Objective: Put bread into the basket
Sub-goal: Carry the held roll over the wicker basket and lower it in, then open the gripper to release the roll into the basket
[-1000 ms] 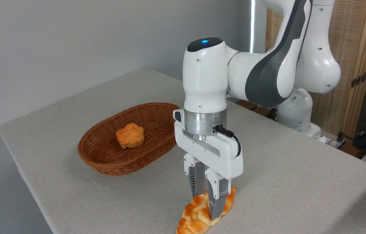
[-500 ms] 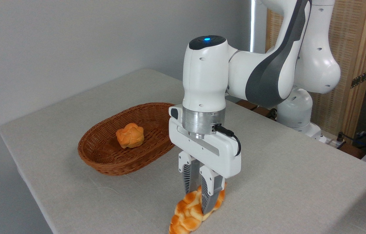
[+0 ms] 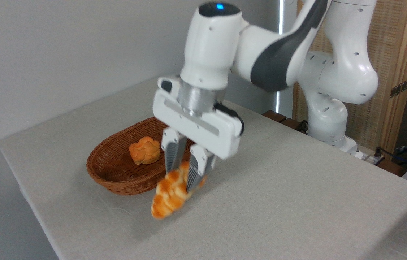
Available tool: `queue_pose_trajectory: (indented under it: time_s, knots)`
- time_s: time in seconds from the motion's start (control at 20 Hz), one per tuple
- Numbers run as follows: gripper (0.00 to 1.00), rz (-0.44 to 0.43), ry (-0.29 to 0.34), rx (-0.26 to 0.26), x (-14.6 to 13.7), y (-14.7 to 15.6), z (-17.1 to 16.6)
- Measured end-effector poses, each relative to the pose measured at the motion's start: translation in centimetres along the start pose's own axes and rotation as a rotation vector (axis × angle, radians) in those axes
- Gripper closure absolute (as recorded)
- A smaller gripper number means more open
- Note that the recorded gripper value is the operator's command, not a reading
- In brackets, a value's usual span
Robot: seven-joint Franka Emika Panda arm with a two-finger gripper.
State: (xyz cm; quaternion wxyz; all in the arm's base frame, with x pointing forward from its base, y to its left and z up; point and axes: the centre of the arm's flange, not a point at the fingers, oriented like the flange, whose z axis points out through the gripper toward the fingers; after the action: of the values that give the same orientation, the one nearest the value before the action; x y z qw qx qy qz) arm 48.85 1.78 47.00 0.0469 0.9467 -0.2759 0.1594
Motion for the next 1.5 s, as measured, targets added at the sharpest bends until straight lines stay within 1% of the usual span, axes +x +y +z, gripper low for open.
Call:
queue_pose_trajectory:
  time_s: [0.15,0.25,0.35,0.45,0.55,0.6,0.7,0.75,0.8,0.85,0.9,0.95,1.0,1.05,1.5]
  knots:
    - [0.54,-0.073,0.025,-0.070,2.6,3.9,-2.7]
    - [0.54,-0.105,0.040,-0.106,4.0,6.7,-3.6]
    - [0.54,-0.110,0.036,-0.135,5.2,9.8,-3.4]
    - [0.54,-0.091,0.023,-0.158,6.1,12.6,-2.8]
    - [0.54,-0.083,0.008,-0.174,6.7,14.6,-2.2]
    - [0.51,-0.086,-0.001,-0.179,6.9,15.2,-1.8]
    - [0.47,-0.103,-0.015,-0.193,7.1,16.0,-1.1]
    - [0.41,-0.113,-0.016,-0.205,7.2,16.3,-0.9]
    - [0.24,-0.129,-0.019,-0.215,7.3,16.7,-0.7]
    - [0.20,-0.146,-0.022,-0.220,7.4,17.0,-0.6]
    - [0.18,-0.159,-0.024,-0.222,7.4,17.1,-0.6]
    - [0.13,-0.166,-0.025,-0.222,7.4,17.1,-0.6]
    - [0.03,-0.172,-0.026,-0.222,7.4,17.1,-0.5]
    - [0.00,-0.175,-0.026,-0.222,7.4,17.1,-0.5]
    - [0.00,-0.181,-0.044,-0.222,7.4,17.0,0.5]
